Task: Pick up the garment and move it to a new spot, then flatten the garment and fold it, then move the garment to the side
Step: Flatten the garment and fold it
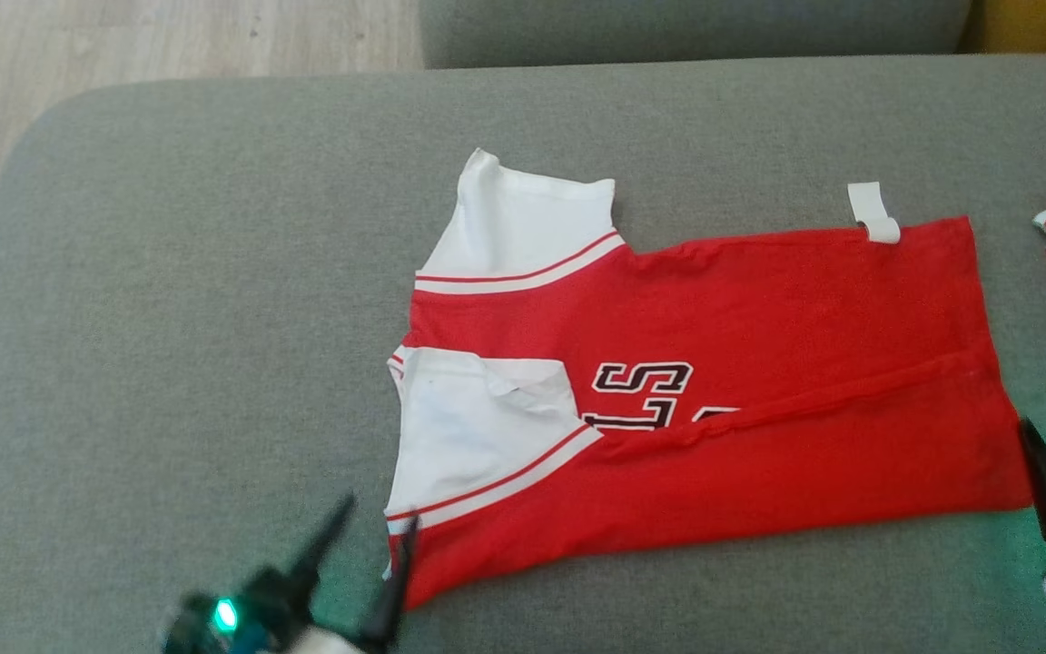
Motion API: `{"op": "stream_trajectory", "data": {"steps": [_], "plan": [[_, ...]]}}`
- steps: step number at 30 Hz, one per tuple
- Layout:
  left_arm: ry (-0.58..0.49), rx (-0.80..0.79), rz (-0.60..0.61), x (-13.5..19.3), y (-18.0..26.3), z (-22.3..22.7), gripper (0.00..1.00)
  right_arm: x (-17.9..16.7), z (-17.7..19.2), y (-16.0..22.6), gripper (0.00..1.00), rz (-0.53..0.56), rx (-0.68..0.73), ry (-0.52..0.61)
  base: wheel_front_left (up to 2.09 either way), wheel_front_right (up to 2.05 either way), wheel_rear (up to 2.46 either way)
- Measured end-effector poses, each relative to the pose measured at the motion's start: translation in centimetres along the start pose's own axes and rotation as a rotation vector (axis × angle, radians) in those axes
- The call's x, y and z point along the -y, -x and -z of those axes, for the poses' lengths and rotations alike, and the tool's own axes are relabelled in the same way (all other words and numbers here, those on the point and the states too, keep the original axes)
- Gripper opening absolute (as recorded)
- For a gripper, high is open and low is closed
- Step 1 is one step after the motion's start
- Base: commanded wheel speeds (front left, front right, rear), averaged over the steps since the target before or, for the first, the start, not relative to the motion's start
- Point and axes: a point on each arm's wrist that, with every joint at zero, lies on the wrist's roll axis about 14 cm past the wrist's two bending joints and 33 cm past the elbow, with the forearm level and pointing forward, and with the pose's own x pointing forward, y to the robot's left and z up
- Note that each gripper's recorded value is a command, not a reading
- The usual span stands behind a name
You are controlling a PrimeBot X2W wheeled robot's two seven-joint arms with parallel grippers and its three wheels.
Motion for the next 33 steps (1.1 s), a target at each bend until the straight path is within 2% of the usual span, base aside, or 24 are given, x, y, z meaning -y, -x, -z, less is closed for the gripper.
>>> {"op": "stream_trajectory", "data": {"steps": [5,9,12,15,16,17,21,23,25,30,33], "plan": [[-0.143,0.120,0.016,-2.5,-3.1,-6.5,1.00,-1.6,-1.4,-0.4,1.00,-0.013,0.081,-0.004,0.00,0.00,0.00],[-0.260,0.223,0.120,-1.8,-6.8,-13.8,1.00,-2.3,-2.2,-0.4,1.00,-0.015,0.127,-0.006,0.00,0.00,0.00],[-0.359,0.219,0.207,-0.8,-9.5,-17.6,1.00,-2.4,-2.4,-0.1,1.00,-0.009,0.139,-0.002,0.00,0.00,0.00],[-0.399,0.193,0.233,-0.7,-12.3,-20.6,1.00,-1.9,-2.6,0.2,1.00,0.013,0.143,0.006,0.00,0.00,0.00],[-0.406,0.172,0.233,-0.8,-13.3,-21.4,1.00,-1.6,-2.7,0.4,1.00,0.022,0.145,0.009,0.00,0.00,0.00],[-0.400,0.082,0.245,-0.8,-15.4,-21.8,1.00,-1.0,-2.6,0.4,1.00,0.042,0.136,0.013,0.00,0.00,0.00],[-0.335,-0.178,0.328,0.2,-18.3,-19.1,1.00,0.0,-2.2,0.6,1.00,0.092,0.131,-0.002,0.00,0.00,0.00],[-0.278,-0.273,0.370,0.5,-19.1,-17.6,1.00,0.6,-1.9,0.9,1.00,0.119,0.120,0.002,0.00,0.00,0.00],[-0.272,-0.351,0.369,-0.1,-20.0,-16.3,1.00,1.2,-1.3,1.4,1.00,0.145,0.107,-0.006,0.00,0.00,0.00],[-0.292,-0.431,0.307,-2.7,-22.5,-14.6,1.00,2.4,-0.4,2.7,1.00,0.201,0.091,-0.018,0.00,0.00,0.00],[-0.243,-0.430,0.302,-2.9,-23.9,-14.0,1.00,2.9,0.8,3.4,1.00,0.226,0.061,-0.023,0.00,0.00,0.00]]}}
